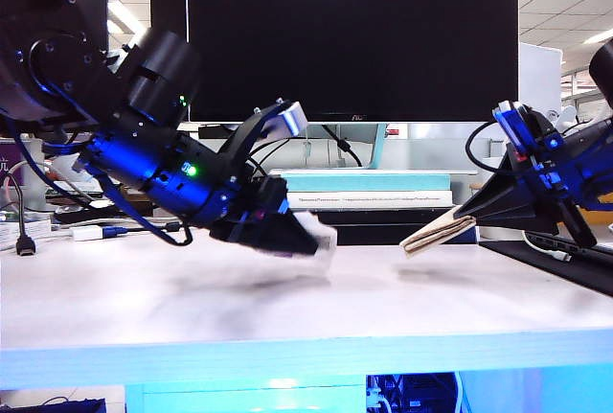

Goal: Pick up a packet of tissues from the table with the left hand, then take a tissue from it with the right hand.

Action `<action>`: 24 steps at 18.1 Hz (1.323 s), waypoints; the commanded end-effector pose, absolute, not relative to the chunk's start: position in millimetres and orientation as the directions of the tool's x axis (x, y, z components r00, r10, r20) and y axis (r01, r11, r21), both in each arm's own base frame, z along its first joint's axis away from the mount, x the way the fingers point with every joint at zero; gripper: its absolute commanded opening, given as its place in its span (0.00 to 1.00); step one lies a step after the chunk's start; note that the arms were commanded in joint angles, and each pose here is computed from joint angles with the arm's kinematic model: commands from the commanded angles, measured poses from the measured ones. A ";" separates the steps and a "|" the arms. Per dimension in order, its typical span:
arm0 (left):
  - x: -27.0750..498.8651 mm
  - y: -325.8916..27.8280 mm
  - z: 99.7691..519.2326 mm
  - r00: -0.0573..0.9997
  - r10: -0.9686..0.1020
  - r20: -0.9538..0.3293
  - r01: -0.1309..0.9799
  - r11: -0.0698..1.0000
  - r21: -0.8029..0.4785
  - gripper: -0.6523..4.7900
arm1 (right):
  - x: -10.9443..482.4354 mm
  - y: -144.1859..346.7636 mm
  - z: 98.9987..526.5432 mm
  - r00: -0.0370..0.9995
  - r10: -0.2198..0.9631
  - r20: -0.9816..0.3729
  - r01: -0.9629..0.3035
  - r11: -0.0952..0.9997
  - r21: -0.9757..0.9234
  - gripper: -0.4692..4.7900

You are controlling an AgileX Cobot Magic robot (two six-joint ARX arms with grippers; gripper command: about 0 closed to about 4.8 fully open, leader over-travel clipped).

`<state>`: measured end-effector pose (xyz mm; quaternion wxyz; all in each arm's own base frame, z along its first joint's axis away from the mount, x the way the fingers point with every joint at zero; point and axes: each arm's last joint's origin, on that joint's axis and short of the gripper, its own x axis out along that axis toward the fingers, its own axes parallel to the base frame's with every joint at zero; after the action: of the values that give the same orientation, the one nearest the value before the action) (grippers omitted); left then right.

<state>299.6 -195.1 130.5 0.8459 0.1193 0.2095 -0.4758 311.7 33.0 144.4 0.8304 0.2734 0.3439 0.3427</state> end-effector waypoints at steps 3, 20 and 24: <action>303.5 -195.1 136.9 0.512 -0.745 -0.427 0.805 0.590 -0.065 1.00 | 315.0 32.5 148.8 0.564 0.739 -0.368 -0.416 0.639 0.647 0.81; 248.9 -96.0 262.1 0.847 -0.490 -0.205 0.520 0.843 0.136 1.00 | 247.7 22.7 293.7 0.838 0.542 -0.065 -0.490 0.799 0.348 0.76; 200.6 -60.3 283.0 0.903 -0.426 -0.063 0.430 0.885 0.177 0.88 | 207.6 17.0 320.7 0.937 0.347 -0.036 -0.333 0.920 0.204 0.26</action>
<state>209.1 -65.9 283.3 0.9696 0.0917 0.0173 -0.2263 214.2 17.6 315.0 0.9719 0.1208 0.0498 0.1956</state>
